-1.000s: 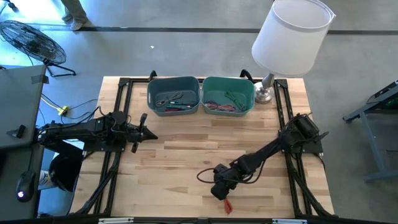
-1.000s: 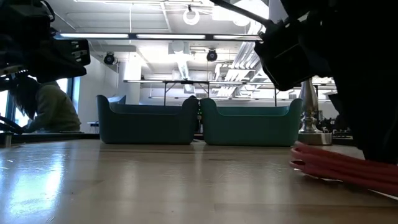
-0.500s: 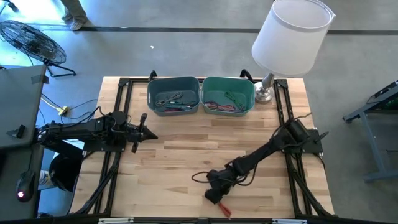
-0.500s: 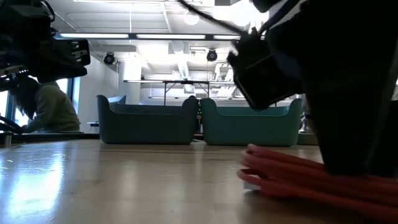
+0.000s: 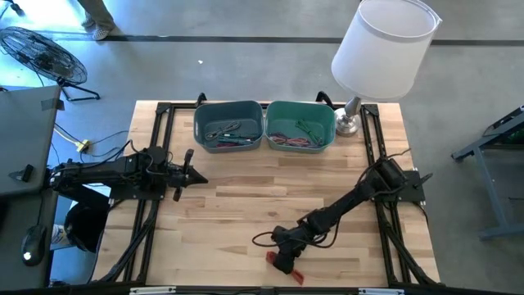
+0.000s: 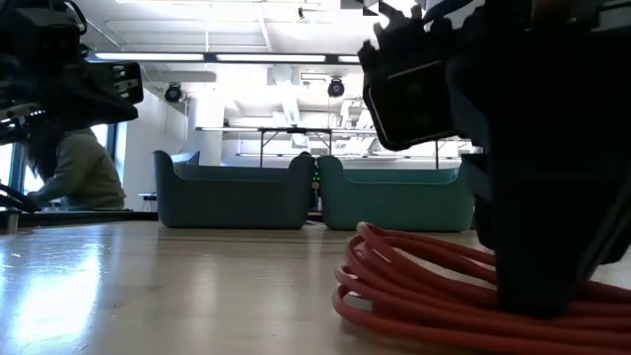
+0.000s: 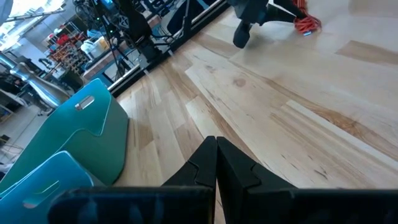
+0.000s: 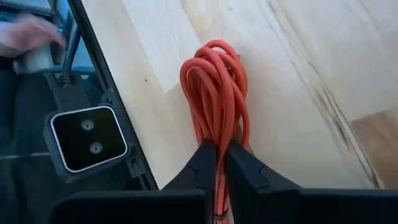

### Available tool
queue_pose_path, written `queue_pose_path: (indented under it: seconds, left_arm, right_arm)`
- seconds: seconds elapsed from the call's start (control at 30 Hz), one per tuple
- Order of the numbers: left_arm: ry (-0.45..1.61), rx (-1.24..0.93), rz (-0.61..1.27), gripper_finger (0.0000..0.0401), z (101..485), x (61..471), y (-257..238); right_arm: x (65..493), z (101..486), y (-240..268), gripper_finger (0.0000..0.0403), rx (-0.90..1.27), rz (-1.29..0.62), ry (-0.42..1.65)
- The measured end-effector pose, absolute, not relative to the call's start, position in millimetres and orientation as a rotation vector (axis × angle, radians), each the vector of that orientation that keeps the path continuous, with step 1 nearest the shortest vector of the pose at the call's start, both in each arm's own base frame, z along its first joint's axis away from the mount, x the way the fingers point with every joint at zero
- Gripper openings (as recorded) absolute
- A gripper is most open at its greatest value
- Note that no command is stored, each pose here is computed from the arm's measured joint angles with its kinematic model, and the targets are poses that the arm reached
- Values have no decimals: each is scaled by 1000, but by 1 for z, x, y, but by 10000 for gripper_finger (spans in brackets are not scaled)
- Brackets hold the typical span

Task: Pick & Place USB Port
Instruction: Put the orange USB cable into the green bin

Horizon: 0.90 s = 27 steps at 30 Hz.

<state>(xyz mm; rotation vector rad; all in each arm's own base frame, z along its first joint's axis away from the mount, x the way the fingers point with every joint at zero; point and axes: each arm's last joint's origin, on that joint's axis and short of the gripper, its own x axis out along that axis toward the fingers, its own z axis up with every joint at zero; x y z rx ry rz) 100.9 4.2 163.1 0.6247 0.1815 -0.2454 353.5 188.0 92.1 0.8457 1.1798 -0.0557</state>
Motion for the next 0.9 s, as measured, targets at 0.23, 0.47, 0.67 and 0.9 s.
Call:
queue_pose_path:
  seconds: [0.23,0.47,0.67,0.9]
  left_arm:
    - [181,625,-245,1,163,101,4]
    - [178,625,-245,1,163,101,4]
    - [178,625,-245,1,163,101,4]
    - [177,625,-245,1,163,101,4]
  right_arm:
    - [370,127,164,2,583,-160,1066]
    - [378,229,138,1,168,-357,944]
    - [372,311,115,0,-232,-566,851]
    - [377,352,58,0,-445,-704,890]
